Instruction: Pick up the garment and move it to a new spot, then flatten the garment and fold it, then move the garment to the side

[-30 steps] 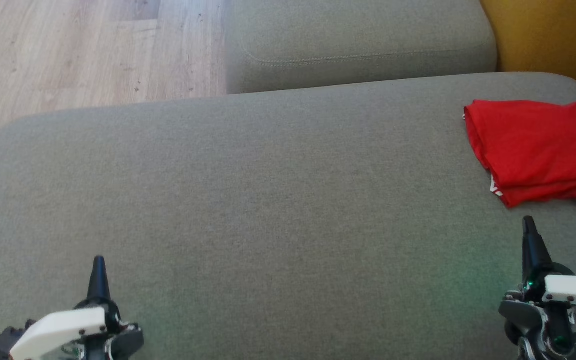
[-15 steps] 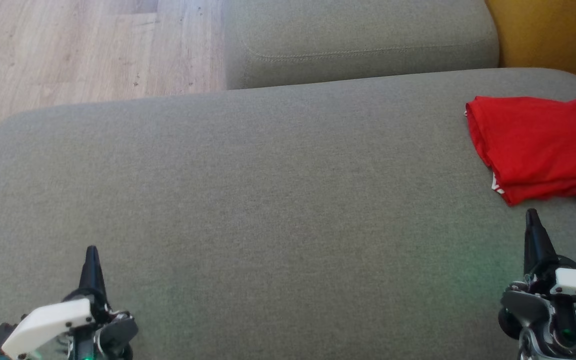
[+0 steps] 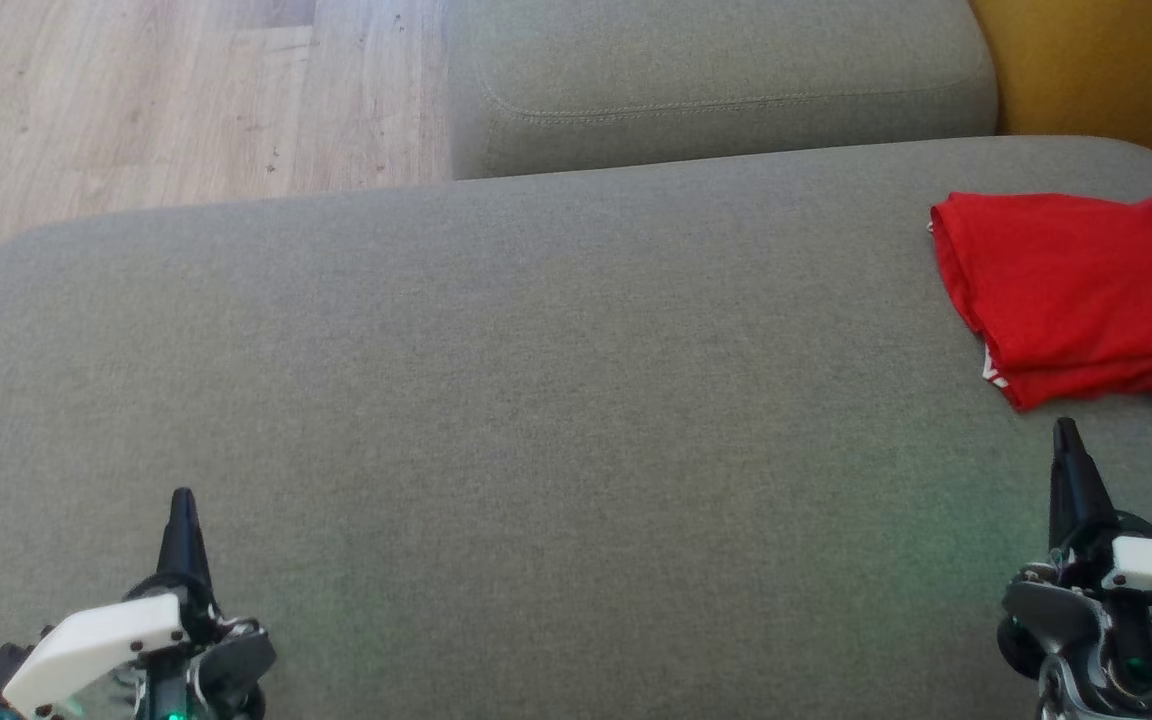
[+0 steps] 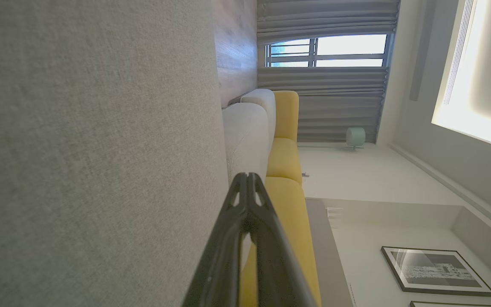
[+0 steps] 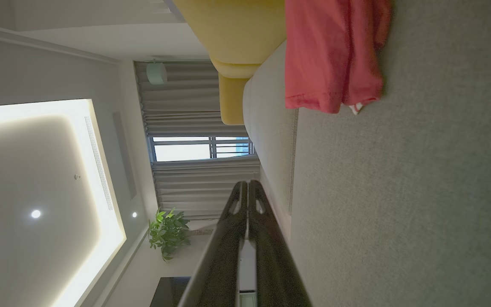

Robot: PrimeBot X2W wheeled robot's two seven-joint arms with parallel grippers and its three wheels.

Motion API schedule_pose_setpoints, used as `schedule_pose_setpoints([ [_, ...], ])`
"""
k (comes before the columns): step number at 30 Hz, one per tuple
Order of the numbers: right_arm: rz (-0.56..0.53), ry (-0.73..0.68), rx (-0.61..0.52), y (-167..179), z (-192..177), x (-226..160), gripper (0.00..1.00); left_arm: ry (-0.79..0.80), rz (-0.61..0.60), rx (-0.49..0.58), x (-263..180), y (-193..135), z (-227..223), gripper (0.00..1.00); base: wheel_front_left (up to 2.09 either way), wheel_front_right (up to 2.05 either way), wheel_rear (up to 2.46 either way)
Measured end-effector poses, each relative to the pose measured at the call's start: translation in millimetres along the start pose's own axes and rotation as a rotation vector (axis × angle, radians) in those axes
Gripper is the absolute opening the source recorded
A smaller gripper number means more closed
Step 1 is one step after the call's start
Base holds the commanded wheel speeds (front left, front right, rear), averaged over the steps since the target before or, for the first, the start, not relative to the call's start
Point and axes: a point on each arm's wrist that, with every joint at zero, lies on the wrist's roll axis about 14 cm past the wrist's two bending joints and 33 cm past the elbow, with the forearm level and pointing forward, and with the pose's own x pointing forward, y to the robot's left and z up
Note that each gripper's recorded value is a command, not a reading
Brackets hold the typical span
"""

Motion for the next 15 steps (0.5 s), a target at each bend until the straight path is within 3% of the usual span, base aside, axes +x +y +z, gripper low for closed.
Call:
schedule_pose_setpoints([
  [15,0.0,0.001,0.005,-0.1,-0.5,-0.1,0.0,-0.003,-0.001,-0.005,-0.1,-0.1,1.5,0.0,0.0,0.0,0.0],
])
